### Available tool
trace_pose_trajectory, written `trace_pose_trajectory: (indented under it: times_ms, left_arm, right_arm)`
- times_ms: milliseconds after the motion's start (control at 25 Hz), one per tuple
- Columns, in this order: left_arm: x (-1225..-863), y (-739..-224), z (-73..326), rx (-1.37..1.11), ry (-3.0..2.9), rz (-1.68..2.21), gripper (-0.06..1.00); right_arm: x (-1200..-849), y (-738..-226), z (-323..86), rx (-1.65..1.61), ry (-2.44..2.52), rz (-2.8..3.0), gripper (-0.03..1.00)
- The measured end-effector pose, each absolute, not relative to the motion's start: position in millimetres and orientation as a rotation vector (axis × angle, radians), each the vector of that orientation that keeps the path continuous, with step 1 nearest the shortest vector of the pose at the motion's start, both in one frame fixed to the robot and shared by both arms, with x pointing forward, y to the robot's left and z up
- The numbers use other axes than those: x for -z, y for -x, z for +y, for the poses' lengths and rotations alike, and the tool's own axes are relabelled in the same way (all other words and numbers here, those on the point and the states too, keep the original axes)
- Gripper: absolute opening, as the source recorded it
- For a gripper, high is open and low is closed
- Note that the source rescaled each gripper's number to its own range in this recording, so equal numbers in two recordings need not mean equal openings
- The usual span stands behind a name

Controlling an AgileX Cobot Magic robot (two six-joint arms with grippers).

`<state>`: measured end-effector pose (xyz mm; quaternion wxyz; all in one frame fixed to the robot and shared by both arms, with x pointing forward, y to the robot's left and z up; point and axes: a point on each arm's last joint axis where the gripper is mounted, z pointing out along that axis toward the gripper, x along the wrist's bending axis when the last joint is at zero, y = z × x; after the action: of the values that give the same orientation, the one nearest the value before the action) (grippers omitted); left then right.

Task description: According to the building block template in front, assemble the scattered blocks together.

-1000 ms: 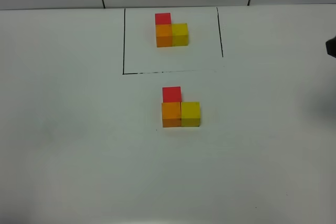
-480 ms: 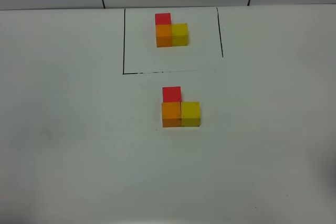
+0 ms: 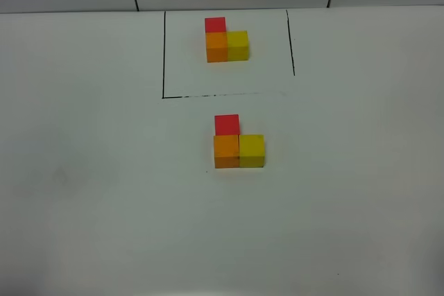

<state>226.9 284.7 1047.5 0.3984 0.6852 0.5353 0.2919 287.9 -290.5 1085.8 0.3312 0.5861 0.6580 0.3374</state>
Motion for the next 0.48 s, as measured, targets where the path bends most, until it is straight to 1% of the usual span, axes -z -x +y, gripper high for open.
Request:
trace_pose_trajectory:
  times_ms: [280,480]
  left_arm:
    - [-1047,-227,285,-0.739,-1.735,1.355,0.81]
    - [-1047,-227,285,-0.739,-1.735,1.355,0.81]
  right_arm:
    - [-1076,-258,-290,-0.852,-1.553,1.691,0.98]
    - [-1058,-245,-289,-0.889,-1.535,1.643,0.97]
